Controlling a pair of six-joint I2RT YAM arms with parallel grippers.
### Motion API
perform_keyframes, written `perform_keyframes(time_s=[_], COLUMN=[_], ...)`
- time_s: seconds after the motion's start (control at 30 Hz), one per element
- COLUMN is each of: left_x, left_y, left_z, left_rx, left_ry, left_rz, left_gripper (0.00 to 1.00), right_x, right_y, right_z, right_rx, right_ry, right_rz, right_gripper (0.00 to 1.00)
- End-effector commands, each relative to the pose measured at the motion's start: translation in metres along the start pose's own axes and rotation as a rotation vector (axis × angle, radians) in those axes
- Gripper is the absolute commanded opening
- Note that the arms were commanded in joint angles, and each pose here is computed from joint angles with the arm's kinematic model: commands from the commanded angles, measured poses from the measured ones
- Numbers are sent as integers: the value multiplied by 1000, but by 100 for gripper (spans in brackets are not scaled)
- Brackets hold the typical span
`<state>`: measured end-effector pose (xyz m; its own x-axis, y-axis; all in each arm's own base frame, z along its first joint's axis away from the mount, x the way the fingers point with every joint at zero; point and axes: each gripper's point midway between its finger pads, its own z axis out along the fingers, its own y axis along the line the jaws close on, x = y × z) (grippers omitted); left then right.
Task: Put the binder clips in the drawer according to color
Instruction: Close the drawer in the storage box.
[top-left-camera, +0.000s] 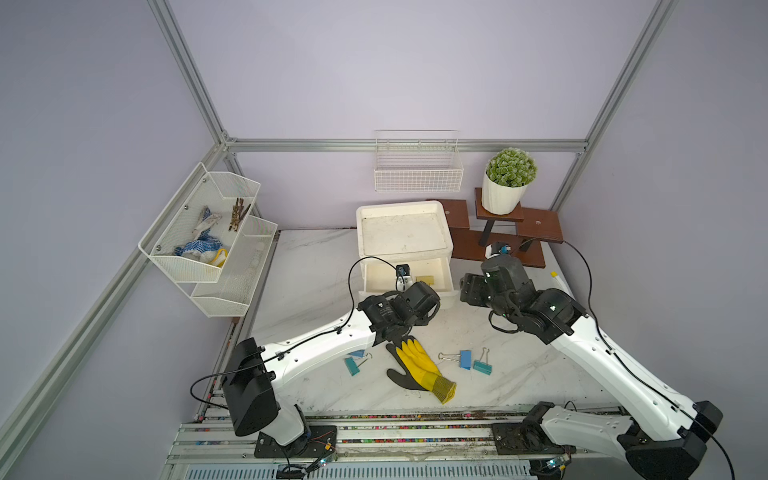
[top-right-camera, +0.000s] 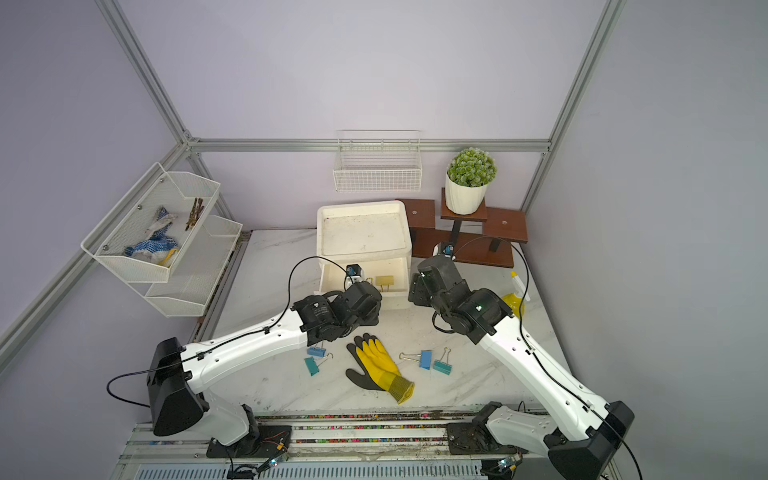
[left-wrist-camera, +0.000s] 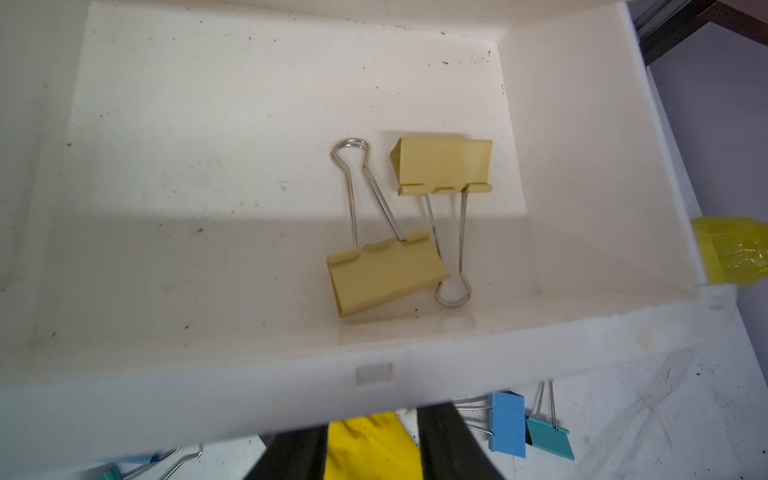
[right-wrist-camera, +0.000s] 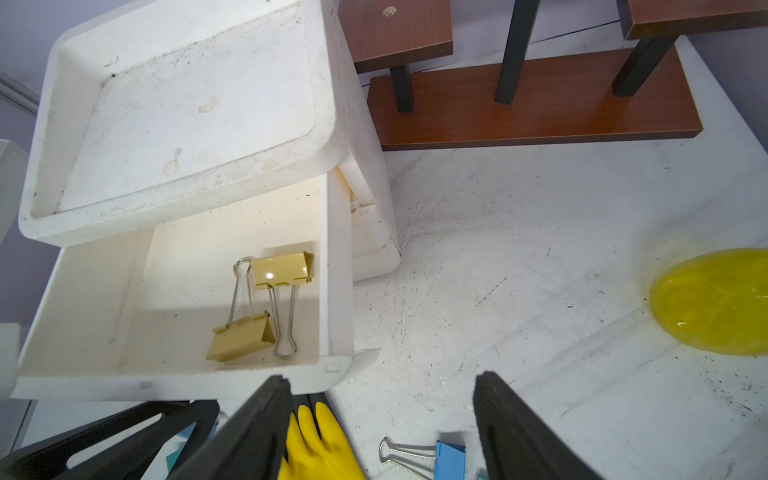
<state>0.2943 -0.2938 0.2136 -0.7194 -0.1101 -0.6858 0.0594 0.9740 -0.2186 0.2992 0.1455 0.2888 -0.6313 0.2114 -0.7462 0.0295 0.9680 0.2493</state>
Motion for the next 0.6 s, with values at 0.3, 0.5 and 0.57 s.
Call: perform_keyframes(time_s=[0.3, 0.5, 0.57], left_x=[-75, -66, -69], left_y=[-37, -69, -65], left_z=[15, 9, 4], left_rx=[179, 228, 199], left_ry=[-178, -178, -206], left_rz=[-62, -31, -37], left_gripper=[40, 38, 40], right_x=[-5, -1, -1], right_y=[-8, -18, -20], right_z=[-6, -7, -7], right_rx=[1, 25, 30], right_ry=[-60, -75, -80], right_rz=[41, 46, 48], right_gripper=[74, 75, 75])
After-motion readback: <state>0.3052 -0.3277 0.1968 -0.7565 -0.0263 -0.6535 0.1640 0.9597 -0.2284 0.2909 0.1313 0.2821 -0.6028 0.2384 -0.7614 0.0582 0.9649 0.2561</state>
